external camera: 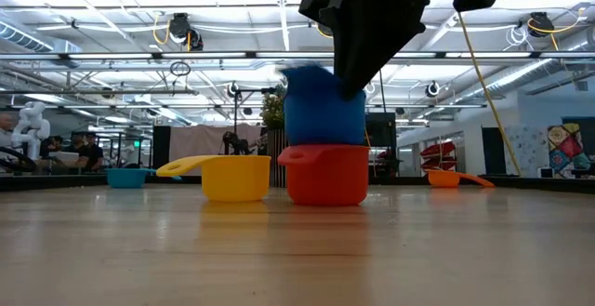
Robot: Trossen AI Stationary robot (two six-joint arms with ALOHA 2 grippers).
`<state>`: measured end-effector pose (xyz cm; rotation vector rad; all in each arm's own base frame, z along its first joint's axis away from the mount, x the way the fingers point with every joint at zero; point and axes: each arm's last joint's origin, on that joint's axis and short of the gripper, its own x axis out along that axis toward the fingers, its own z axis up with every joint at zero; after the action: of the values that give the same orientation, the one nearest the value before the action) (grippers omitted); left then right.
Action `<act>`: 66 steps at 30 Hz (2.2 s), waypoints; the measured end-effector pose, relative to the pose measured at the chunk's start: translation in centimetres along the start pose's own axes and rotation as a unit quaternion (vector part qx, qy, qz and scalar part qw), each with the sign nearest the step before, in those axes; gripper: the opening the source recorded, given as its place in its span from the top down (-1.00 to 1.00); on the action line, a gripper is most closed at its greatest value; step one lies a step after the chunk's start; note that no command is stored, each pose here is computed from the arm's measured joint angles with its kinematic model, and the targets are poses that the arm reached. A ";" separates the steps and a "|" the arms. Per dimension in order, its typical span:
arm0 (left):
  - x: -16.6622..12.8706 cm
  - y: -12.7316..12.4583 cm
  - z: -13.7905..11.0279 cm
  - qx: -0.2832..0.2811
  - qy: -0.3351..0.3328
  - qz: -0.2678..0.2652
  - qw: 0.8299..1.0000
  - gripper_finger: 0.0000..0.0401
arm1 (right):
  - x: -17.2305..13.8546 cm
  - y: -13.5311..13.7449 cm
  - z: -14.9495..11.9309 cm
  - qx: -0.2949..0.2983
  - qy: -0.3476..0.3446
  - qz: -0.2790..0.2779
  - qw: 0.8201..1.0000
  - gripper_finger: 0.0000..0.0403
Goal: Nest measuring cups in basket
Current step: Stack the blue measuring cup on top of the red measuring cup, then stack the yellow measuring cup on top of the blue measuring cup
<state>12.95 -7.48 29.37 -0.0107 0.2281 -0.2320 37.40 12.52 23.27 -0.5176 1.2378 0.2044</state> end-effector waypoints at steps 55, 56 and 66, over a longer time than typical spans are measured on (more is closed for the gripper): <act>7.8 1.6 -6.0 -0.078 0.238 0.171 0.953 0.82 | -2.7 -5.8 -0.7 0.139 -0.068 -0.116 0.981 0.28; 8.3 1.8 -5.9 -0.084 0.245 0.172 0.950 0.82 | -3.1 -5.8 -1.1 0.152 -0.061 -0.122 0.979 0.28; 13.5 3.2 -4.0 0.011 0.361 0.156 0.920 0.82 | -8.6 -5.6 -4.7 0.241 -0.030 -0.113 0.963 0.28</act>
<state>25.54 -7.42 22.36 0.1355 0.9568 0.0922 33.00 6.51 31.72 -0.2218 1.1097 -0.2717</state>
